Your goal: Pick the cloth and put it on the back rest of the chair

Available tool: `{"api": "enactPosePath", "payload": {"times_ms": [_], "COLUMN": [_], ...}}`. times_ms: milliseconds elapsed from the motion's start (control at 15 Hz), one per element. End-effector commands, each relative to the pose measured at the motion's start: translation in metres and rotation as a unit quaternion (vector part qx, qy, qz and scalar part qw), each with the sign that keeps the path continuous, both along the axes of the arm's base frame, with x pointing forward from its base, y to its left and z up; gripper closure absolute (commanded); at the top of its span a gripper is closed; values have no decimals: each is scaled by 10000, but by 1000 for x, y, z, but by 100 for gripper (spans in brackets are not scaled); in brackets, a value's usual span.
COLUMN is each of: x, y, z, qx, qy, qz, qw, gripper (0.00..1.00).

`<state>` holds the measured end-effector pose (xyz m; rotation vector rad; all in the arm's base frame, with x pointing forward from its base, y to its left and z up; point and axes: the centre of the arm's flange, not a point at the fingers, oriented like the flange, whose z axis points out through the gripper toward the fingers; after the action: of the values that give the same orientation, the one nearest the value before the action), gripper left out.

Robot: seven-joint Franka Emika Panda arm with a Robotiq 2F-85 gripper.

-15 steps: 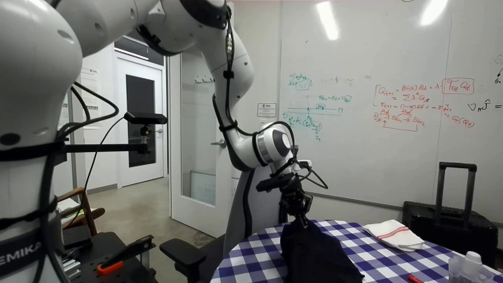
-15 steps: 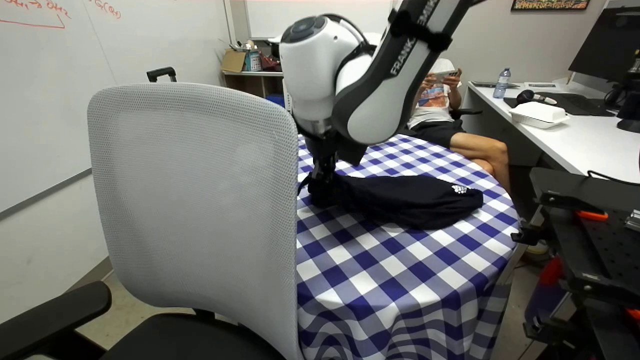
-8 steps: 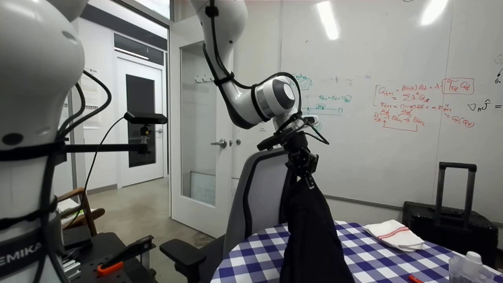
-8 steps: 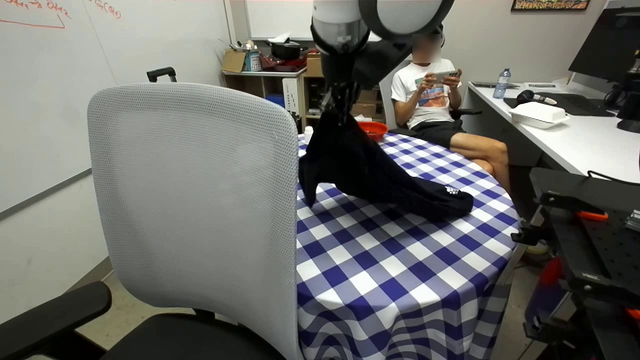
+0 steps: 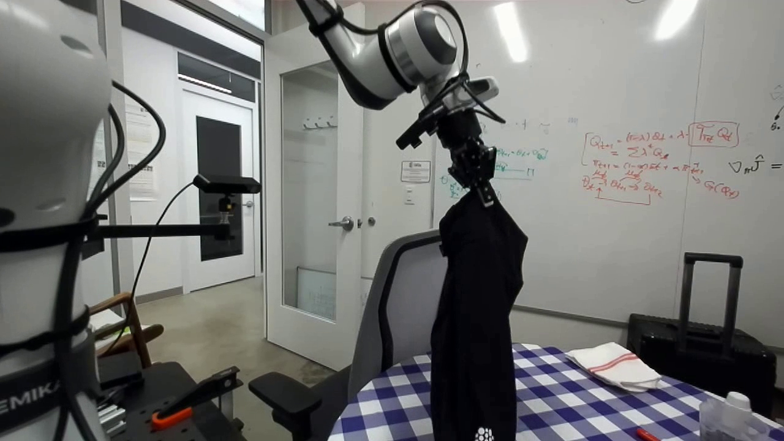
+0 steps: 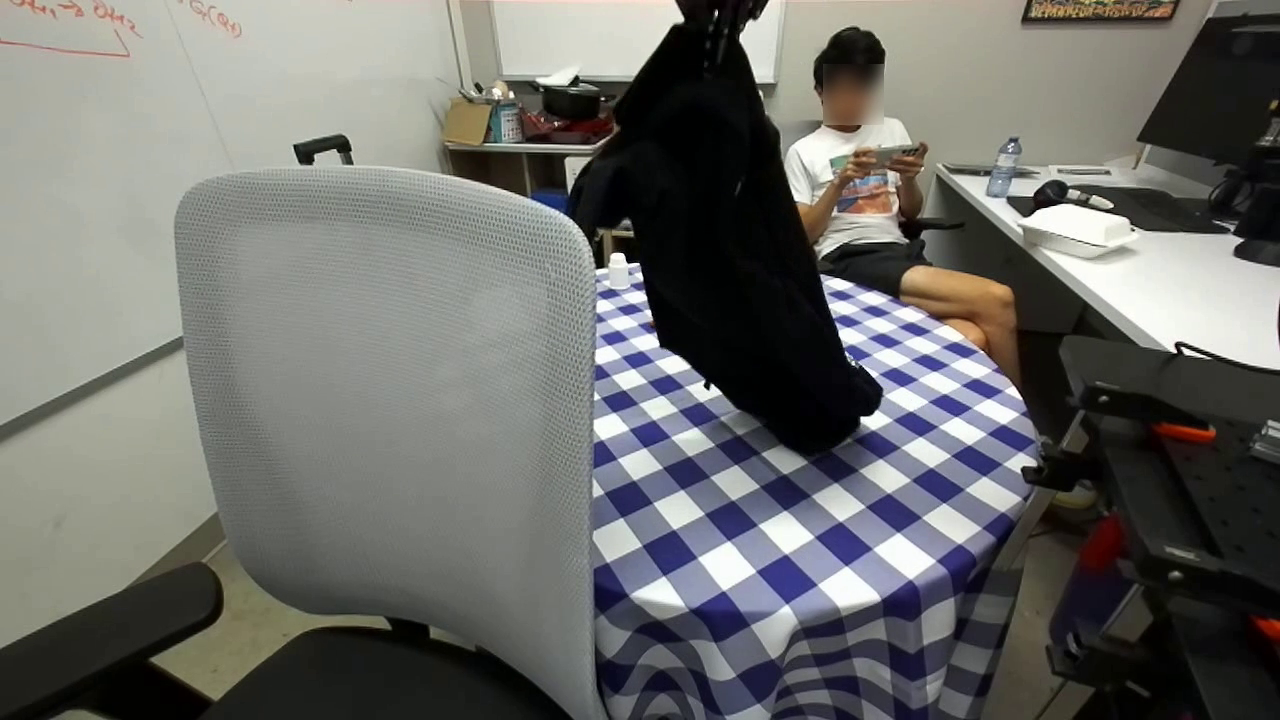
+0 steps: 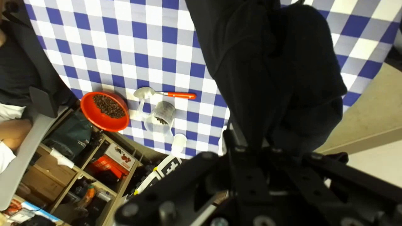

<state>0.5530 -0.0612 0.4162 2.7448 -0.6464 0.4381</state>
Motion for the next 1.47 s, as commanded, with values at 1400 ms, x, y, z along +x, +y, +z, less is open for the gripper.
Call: {"api": "enactPosePath", "payload": {"times_ms": [1400], "x": [115], "y": [213], "z": [291], "qx": [-925], "qy": [-1924], "qz": [1192], "qw": [9696], "gripper": [96]}}
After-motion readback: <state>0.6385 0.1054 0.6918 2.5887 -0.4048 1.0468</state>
